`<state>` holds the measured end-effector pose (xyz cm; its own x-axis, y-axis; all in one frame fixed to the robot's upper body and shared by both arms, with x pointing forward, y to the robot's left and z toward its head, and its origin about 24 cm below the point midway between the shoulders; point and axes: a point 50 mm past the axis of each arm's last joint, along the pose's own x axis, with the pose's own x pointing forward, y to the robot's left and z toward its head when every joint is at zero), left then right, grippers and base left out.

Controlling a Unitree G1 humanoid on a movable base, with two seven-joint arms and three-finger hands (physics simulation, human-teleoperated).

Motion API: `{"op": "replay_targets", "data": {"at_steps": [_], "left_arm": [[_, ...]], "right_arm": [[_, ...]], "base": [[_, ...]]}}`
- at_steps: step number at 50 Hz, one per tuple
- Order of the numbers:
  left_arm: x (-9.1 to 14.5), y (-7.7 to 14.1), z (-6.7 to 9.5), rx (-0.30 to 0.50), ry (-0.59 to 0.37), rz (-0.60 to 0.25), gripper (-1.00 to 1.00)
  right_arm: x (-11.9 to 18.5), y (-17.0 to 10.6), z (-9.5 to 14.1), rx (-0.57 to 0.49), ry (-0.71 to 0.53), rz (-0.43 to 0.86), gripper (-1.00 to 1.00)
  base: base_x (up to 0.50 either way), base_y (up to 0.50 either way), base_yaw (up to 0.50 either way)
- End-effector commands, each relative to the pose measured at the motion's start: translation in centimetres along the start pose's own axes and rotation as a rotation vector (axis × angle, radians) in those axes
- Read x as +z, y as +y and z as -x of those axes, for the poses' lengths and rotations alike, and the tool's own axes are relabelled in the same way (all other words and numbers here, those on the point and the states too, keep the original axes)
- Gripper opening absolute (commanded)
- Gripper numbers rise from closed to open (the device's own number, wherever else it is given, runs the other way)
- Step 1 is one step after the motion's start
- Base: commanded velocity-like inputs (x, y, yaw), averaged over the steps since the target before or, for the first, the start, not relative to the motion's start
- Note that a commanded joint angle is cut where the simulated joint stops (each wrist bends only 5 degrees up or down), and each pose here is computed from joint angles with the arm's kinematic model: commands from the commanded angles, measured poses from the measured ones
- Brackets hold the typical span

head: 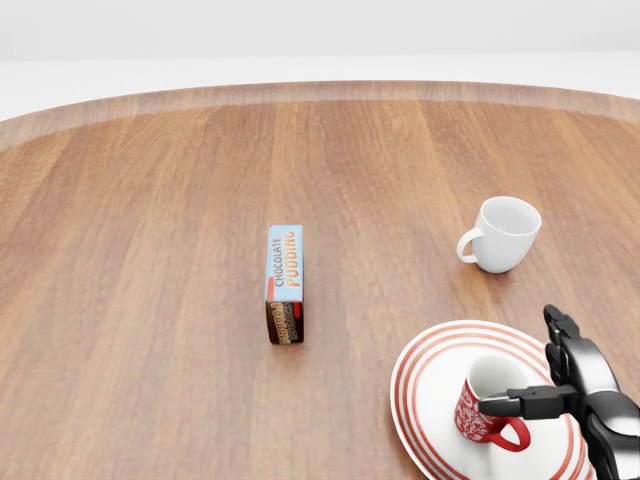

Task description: Pick up the red mug and put it on the plate

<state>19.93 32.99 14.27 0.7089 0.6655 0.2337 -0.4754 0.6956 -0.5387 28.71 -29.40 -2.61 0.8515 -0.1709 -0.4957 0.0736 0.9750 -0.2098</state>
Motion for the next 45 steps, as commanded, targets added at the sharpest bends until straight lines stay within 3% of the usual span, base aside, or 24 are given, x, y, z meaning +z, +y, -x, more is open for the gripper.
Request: {"op": "replay_targets", "data": {"at_steps": [1, 6, 10, 17, 21, 45], "left_arm": [[0.2, 0.3, -0.1, 0.007, -0.003, 0.006, 1.0], [0.2, 0.3, -0.1, 0.008, -0.004, 0.007, 1.0], [0.2, 0.2, -0.1, 0.008, -0.004, 0.007, 1.0], [0.3, 0.2, 0.0, 0.007, -0.006, 0.009, 1.0], [0.2, 0.2, 0.0, 0.007, -0.002, 0.008, 1.0], [0.3, 0.3, -0.1, 0.008, -0.007, 0.01, 1.0]], "right_arm": [[5.3, 1.6, 3.0, 0.094, -0.383, 0.078, 1.0], [8.2, 2.3, 5.9, 0.123, -0.488, 0.112, 1.0], [11.3, 2.0, 9.4, 0.112, -0.674, 0.154, 1.0], [16.7, 0.5, 17.8, -0.015, -1.065, 0.278, 1.0], [17.4, -0.1, 19.9, -0.069, -1.145, 0.309, 1.0], [17.7, -0.3, 20.5, -0.082, -1.173, 0.313, 1.0]], "base": [[0.0, 0.0, 0.0], [0.0, 0.0, 0.0], [0.0, 0.0, 0.0], [0.0, 0.0, 0.0], [0.0, 0.0, 0.0], [0.0, 0.0, 0.0]]}}
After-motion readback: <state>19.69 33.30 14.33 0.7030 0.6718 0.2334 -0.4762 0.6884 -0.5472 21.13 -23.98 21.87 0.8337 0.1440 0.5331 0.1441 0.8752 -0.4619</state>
